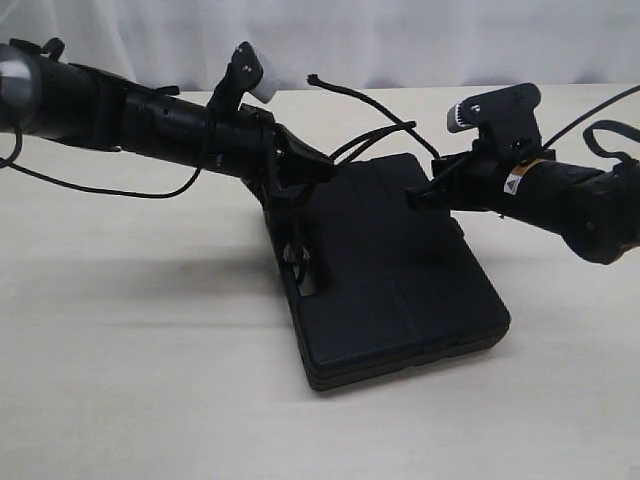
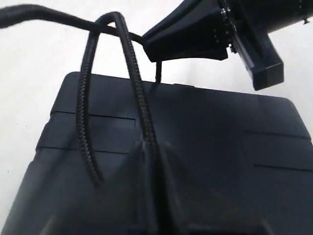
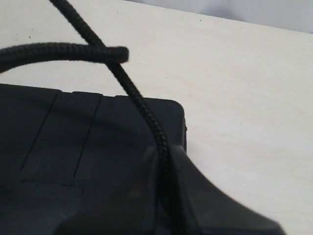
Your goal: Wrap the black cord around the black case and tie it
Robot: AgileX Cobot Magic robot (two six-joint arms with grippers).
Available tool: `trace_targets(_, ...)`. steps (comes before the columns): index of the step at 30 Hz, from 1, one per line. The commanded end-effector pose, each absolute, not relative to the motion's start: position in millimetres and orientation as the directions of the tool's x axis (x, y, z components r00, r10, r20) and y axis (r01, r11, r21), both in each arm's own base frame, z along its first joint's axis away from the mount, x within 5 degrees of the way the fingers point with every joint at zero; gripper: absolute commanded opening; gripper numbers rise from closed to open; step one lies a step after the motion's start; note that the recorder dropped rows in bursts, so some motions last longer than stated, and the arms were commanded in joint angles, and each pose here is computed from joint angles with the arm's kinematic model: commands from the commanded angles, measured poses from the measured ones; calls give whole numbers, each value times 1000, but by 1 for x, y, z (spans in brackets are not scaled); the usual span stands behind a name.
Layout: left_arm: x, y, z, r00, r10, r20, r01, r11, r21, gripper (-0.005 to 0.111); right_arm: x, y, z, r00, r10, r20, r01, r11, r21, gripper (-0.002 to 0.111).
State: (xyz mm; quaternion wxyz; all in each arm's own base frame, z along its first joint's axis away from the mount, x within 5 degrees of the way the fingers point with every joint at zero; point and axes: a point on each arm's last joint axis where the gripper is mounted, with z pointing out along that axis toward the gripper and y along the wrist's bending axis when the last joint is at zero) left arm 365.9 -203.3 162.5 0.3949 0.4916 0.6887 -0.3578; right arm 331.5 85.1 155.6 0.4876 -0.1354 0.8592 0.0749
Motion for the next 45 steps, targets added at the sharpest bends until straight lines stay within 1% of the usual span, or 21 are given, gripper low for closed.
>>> trace_targets(1,353,-224,162,-109,427,-898,984,173,-37,8,331,94,163,-422,-160,-892,-389,921,19,4)
trace_targets(5,355,-225,159,-106,461,-881,979,205,-11,31,330,97,163,-411,-172,-895,-422,906,20,4)
trace_targets(8,354,-222,155,-69,513,-856,984,174,25,47,330,97,163,-411,-172,-895,-422,906,20,4)
trace_targets(10,352,-222,154,-47,533,-845,989,145,37,53,330,97,163,-411,-172,-895,-422,906,20,4)
trace_targets(12,351,-222,155,-39,532,-846,991,130,36,56,330,97,163,-411,-172,-895,-422,906,20,4)
trace_targets(20,348,-222,171,-2,513,-858,992,112,65,57,330,97,163,-410,-174,-895,-424,905,18,4)
trace_targets(24,348,-221,179,12,514,-858,988,125,89,57,330,97,163,-412,-175,-894,-424,906,18,4)
trace_targets(32,351,-219,179,1,527,-850,981,163,103,57,328,100,163,-386,-237,-892,-479,878,-26,4)
trace_targets(34,354,-220,181,-36,491,-871,974,212,79,57,328,100,163,-385,-239,-891,-481,876,-28,4)
trace_targets(36,364,-221,188,-144,389,-910,932,362,7,56,328,100,163,-383,-240,-892,-483,875,-28,4)
trace_targets(37,369,-220,190,-196,347,-917,904,426,-32,56,328,100,163,-383,-240,-892,-483,875,-28,4)
trace_targets(38,371,-219,190,-282,310,-908,873,476,-108,56,328,100,163,-383,-240,-892,-483,875,-28,4)
trace_targets(41,374,-219,187,-388,257,-885,827,522,-211,56,328,100,163,-386,-236,-892,-483,876,-23,4)
trace_targets(45,375,-219,181,-401,258,-879,823,524,-221,56,325,106,164,-357,-259,-898,-551,834,-21,4)
